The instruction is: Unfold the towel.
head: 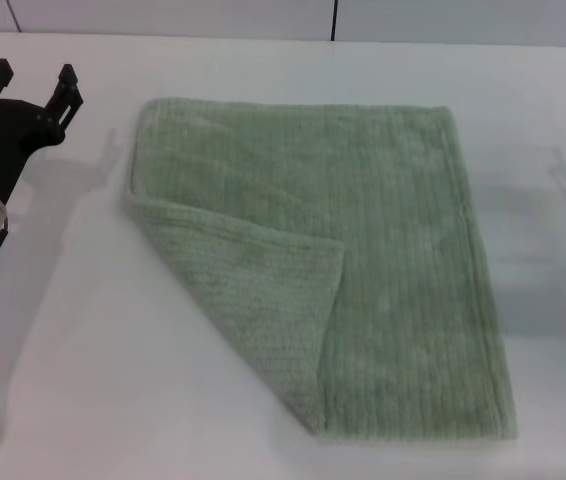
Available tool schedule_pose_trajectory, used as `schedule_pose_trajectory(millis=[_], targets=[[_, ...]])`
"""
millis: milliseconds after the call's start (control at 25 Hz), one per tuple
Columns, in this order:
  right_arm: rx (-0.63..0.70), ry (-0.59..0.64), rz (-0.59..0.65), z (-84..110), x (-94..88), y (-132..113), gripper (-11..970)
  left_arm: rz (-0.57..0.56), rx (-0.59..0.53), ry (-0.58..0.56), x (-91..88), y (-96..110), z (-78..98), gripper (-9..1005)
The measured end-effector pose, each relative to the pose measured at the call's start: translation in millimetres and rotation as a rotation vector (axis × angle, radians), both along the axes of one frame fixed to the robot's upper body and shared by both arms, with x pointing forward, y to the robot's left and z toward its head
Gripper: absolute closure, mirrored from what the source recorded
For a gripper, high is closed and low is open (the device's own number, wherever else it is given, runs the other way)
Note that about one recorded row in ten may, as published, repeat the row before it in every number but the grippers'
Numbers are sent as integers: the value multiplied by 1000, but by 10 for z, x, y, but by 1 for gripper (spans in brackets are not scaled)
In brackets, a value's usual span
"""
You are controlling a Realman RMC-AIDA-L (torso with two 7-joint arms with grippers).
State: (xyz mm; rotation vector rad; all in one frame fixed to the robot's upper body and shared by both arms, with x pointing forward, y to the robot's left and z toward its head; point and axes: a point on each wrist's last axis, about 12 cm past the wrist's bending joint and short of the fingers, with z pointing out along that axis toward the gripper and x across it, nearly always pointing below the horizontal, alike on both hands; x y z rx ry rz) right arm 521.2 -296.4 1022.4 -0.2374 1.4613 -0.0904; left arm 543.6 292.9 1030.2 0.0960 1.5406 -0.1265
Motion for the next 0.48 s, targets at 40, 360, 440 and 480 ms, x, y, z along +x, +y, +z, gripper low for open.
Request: schedule_pose_trajectory(millis=[40, 360, 440, 480], targets=[[0, 0, 0, 0, 0, 0, 127, 0, 0, 0, 0, 0, 0, 212], [-6, -28, 6, 50, 40, 4, 126, 39, -17, 21, 51, 33, -5, 212], [-6, -30, 7, 54, 45, 8, 126, 39, -17, 21, 51, 33, -5, 212], [-6, -30, 7, 55, 46, 10, 126, 49, -23, 25, 61, 41, -6, 212]])
